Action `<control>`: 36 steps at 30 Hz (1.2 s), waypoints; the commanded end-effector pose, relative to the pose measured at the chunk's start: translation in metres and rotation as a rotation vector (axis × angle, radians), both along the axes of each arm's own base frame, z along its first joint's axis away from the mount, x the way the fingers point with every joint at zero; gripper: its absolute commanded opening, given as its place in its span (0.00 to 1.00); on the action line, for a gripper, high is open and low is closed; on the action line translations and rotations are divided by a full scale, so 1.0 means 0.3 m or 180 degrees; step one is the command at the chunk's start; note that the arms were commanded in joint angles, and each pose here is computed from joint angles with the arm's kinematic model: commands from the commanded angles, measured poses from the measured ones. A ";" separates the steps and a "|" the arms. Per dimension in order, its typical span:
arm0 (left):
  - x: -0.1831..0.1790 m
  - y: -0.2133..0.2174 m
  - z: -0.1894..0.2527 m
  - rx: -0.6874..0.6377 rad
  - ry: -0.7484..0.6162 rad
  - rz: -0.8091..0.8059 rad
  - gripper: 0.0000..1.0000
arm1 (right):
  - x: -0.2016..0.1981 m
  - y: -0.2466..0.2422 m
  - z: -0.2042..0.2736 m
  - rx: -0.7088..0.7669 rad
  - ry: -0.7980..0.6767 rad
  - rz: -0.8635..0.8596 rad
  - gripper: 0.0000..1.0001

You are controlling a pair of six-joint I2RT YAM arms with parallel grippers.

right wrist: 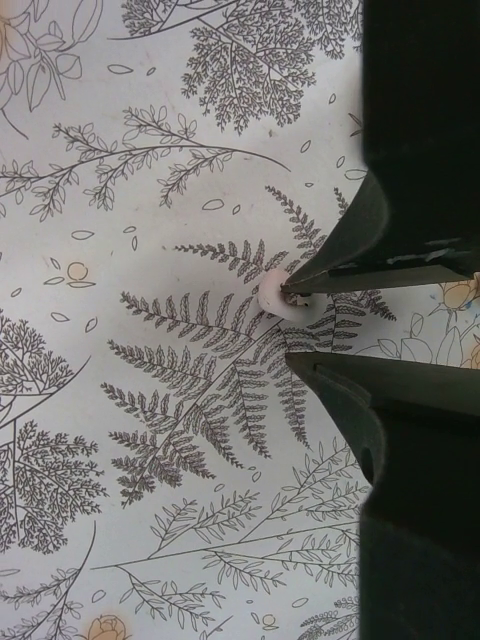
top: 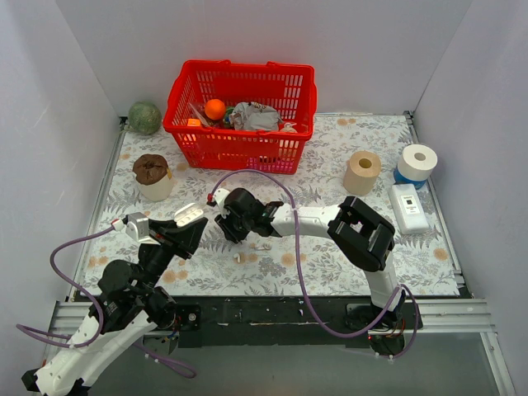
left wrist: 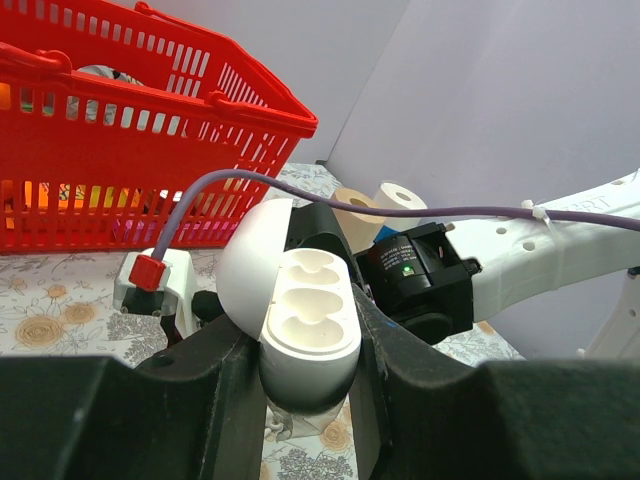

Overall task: Insert the wireless bluetooth earbuds into the charging case
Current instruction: Pick up the earbud from the center of the board.

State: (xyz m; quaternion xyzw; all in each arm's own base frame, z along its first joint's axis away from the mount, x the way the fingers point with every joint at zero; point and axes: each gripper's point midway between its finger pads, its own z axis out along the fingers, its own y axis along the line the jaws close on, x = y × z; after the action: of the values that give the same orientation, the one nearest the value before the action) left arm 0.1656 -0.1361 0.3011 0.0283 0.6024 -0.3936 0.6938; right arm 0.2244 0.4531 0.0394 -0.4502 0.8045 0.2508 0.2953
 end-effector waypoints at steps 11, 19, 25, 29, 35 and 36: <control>0.002 0.005 0.008 -0.0003 -0.0002 0.0023 0.00 | 0.045 -0.046 -0.004 -0.0122 -0.0115 -0.0248 0.09; 0.003 -0.001 0.010 0.0004 -0.0002 0.0005 0.00 | 0.057 -0.077 -0.002 -0.0159 -0.0087 -0.0309 0.01; 0.005 -0.008 0.039 0.0002 -0.0024 -0.0011 0.00 | 0.096 -0.181 0.224 -0.0087 -0.0454 -0.0540 0.01; 0.013 -0.048 0.056 0.0072 -0.0075 -0.0128 0.00 | 0.077 -0.311 0.494 0.0025 -0.0783 -0.0653 0.01; 0.017 -0.164 0.079 0.0214 -0.0204 -0.0530 0.00 | -0.093 -0.501 0.858 0.0687 -0.1154 -0.0301 0.01; -0.004 -0.197 0.098 0.0227 -0.0316 -0.0725 0.00 | -0.127 -0.517 0.899 0.0801 -0.1176 -0.0188 0.01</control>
State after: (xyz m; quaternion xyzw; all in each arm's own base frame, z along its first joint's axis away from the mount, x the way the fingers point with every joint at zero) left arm 0.1778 -0.1715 0.2962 0.0772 0.6237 -0.4004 0.6669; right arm 0.2247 0.3332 0.2568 -0.3863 0.7642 0.2152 0.4696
